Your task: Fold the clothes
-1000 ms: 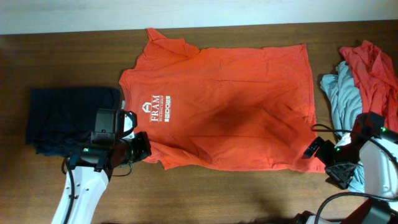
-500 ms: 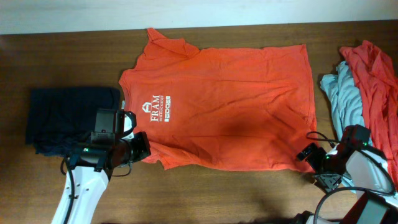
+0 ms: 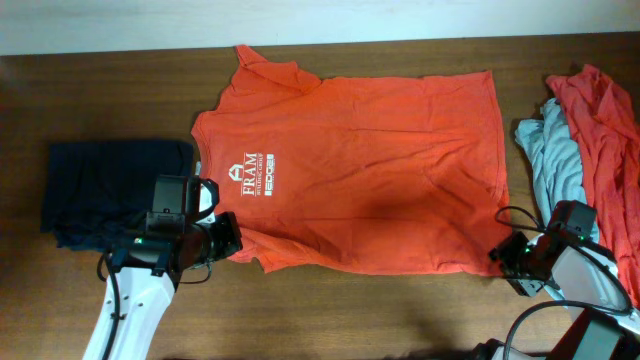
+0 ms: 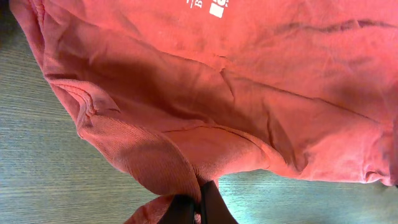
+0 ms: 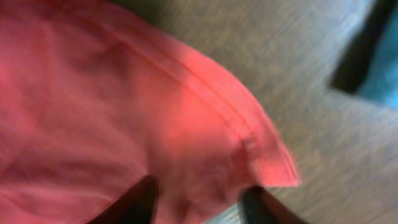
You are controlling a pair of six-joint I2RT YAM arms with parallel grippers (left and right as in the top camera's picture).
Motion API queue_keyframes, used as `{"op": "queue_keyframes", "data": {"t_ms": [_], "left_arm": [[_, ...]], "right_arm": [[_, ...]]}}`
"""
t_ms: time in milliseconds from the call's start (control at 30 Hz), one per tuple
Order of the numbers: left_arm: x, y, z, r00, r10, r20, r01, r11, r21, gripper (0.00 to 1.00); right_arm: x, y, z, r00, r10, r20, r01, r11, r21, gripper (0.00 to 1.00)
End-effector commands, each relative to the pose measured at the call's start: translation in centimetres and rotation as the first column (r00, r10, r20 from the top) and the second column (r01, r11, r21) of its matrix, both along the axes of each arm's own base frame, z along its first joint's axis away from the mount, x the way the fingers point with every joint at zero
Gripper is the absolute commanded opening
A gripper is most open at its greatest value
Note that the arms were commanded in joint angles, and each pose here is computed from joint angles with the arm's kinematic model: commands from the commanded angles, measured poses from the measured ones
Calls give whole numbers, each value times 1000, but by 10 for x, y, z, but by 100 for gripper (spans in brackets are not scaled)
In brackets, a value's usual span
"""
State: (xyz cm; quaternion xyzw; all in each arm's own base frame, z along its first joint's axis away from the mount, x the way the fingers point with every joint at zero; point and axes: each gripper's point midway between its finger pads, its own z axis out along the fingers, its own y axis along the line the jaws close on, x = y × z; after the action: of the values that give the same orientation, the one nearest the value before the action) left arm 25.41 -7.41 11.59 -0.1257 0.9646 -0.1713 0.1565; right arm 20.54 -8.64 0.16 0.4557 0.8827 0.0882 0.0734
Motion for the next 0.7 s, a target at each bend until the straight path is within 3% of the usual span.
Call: {"op": "queue_keyframes", "data": {"t_ms": [0, 67, 167, 667], "left_arm": [[4, 1, 9, 999, -17, 34, 16, 1000, 17, 1], [4, 1, 8, 999, -20, 32, 19, 1000, 19, 0], [2, 2, 9, 999, -25, 25, 24, 999, 27, 1], [-5, 28, 68, 1000, 4, 20, -7, 984, 177, 1]], "right_arm": [[-6, 0, -4, 1000, 6, -20, -7, 1000, 0, 26], [-5, 5, -2, 999, 50, -8, -50, 999, 16, 13], [-10, 9, 7, 998, 55, -35, -54, 998, 39, 4], [-26, 16, 96, 994, 78, -78, -74, 996, 48, 4]]}}
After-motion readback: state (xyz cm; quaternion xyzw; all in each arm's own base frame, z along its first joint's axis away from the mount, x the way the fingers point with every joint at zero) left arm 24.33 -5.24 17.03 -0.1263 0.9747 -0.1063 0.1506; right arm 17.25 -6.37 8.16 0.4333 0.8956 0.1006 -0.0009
